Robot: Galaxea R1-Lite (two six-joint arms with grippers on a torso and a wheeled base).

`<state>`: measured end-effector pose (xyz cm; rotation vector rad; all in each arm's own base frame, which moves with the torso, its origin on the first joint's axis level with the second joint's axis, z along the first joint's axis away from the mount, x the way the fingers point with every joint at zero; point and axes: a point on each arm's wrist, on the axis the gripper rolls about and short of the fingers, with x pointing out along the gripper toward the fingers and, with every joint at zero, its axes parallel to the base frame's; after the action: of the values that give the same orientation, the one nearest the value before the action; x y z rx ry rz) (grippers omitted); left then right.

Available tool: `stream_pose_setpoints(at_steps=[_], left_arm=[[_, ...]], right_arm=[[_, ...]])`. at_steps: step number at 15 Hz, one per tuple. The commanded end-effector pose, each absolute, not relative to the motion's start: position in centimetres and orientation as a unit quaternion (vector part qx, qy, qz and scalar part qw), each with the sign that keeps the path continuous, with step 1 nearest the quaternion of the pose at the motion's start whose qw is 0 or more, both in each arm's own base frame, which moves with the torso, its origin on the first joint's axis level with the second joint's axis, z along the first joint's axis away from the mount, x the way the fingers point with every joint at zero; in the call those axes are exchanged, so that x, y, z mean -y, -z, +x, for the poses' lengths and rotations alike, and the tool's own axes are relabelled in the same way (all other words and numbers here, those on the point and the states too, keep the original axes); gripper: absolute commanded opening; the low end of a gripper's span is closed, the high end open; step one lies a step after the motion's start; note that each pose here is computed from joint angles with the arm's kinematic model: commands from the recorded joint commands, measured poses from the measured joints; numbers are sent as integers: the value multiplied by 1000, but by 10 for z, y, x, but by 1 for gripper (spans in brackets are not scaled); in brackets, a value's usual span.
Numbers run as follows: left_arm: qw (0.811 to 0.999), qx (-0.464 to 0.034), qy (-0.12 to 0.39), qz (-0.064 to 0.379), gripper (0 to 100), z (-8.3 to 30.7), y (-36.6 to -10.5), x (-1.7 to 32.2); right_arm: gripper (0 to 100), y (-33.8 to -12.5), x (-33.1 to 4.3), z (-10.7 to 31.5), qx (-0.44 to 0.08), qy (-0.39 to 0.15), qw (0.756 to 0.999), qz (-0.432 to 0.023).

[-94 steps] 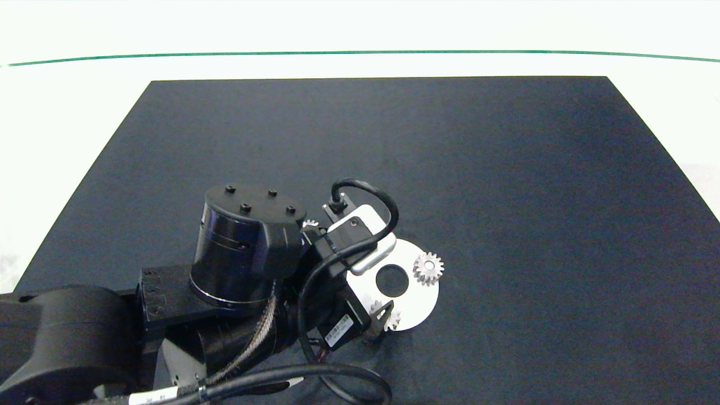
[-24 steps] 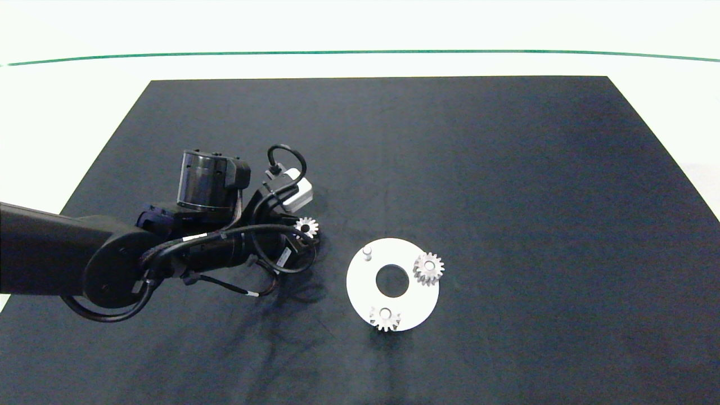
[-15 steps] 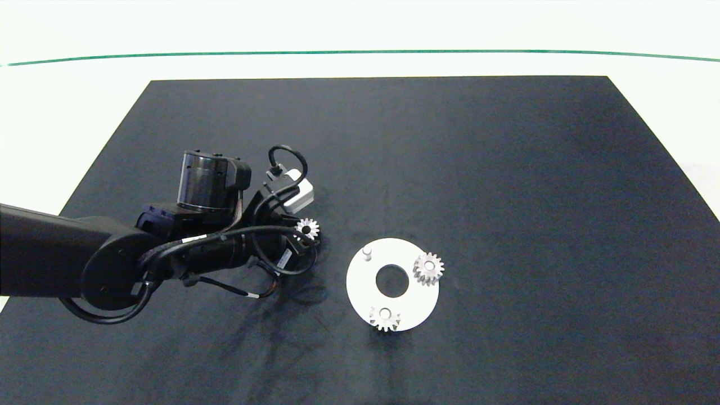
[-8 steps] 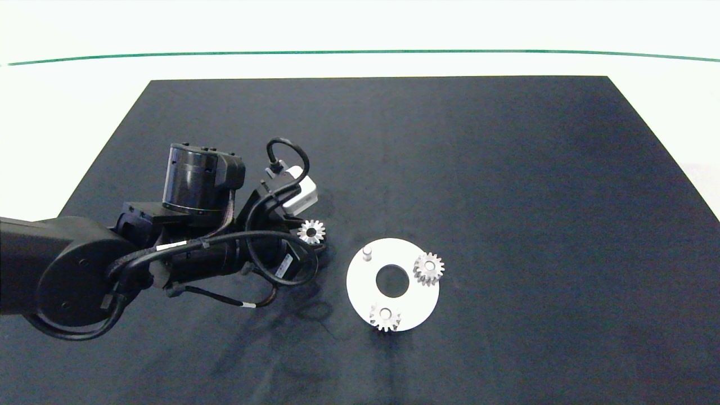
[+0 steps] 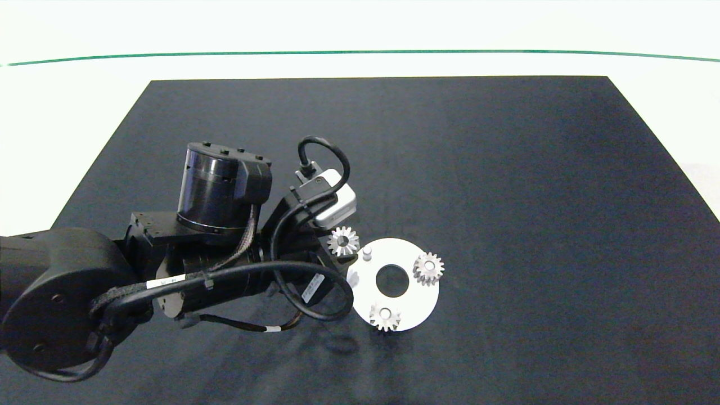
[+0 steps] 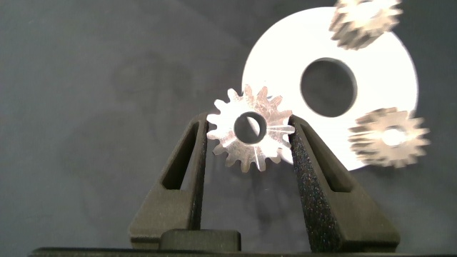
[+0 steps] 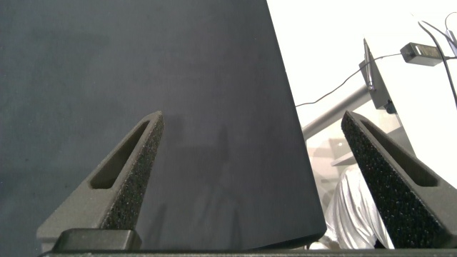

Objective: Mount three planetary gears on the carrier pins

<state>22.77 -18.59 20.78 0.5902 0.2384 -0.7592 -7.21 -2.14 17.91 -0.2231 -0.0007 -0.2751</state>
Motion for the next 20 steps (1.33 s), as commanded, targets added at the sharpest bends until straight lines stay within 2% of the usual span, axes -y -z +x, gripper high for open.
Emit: stream_pose_setpoints(at_steps=[1, 9, 20], left_arm=[[873, -120, 372, 290, 16, 228, -199, 197], [872, -129, 367, 298, 16, 242, -190, 211], [874, -117, 370, 292, 16, 246, -187, 220]], right_arm=[[100, -179, 21, -72, -1, 138, 984, -113], [100, -179, 21, -72, -1, 137, 984, -113], [100, -180, 22, -73, 2, 137, 984, -112]])
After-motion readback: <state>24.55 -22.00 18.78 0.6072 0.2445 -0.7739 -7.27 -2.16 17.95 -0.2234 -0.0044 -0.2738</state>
